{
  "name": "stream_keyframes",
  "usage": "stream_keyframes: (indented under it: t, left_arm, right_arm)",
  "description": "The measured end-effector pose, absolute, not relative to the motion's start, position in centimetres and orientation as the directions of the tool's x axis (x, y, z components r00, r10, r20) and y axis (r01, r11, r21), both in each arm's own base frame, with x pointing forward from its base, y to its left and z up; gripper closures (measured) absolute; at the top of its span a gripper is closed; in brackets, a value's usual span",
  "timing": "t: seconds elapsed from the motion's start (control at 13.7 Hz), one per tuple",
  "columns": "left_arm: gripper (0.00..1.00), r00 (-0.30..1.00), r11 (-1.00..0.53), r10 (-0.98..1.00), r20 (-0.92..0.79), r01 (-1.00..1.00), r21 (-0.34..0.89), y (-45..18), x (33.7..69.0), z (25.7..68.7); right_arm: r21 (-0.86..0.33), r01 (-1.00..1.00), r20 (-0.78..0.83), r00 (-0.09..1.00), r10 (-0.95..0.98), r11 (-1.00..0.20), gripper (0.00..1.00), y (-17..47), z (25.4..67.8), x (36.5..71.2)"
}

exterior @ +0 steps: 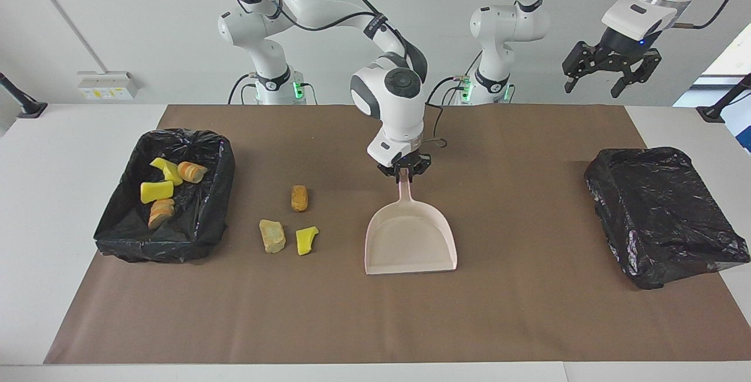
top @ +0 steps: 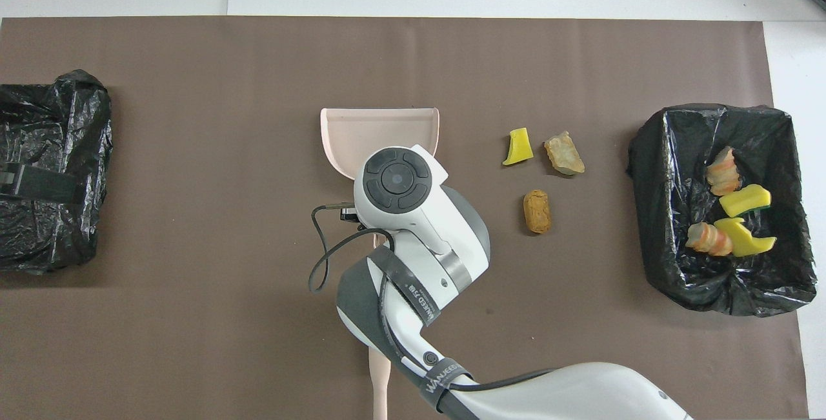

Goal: Sweep and dump trash in bin

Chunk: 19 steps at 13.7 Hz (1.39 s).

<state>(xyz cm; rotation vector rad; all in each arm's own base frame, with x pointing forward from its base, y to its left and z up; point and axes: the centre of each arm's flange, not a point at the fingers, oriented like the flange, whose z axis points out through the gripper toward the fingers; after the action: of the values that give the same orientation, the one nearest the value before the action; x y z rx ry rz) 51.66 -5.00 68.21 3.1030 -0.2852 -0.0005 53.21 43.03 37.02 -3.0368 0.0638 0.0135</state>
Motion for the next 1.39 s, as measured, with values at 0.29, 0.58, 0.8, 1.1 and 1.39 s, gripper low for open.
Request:
stream_keyframes:
  t: [0.29,0.58,0.8,1.1,1.39]
  left_arm:
    - [0.0,0.985,-0.984,-0.174,0.001,-0.174,0.026,-5.0,51.6,68.2]
    - [0.0,0.984,-0.984,-0.177,0.001,-0.177,0.025,-5.2,51.6,68.2]
    - [0.0,0.983,-0.983,-0.183,0.008,-0.183,0.025,-5.5,51.7,68.3]
    - [0.0,0.986,-0.987,-0.157,0.057,-0.159,0.024,-7.4,52.9,67.4]
    - [0.0,0.985,-0.989,-0.136,0.107,-0.141,0.041,-15.5,55.4,61.8]
  right_arm:
    - [-0.103,-0.044,-0.012,0.999,-0.043,-0.994,0.51,42.9,36.8,53.3]
    - [-0.113,-0.049,0.005,0.999,-0.05,-0.992,0.04,42.5,38.1,54.0]
    - [-0.094,-0.08,-0.004,0.997,-0.08,-0.992,0.0,39.4,43.6,54.3]
    - [-0.013,-0.067,-0.087,0.994,-0.065,-0.998,0.0,36.5,50.1,50.1]
    - [-0.028,-0.029,-0.214,0.977,-0.022,-0.999,0.0,38.5,48.0,41.2]
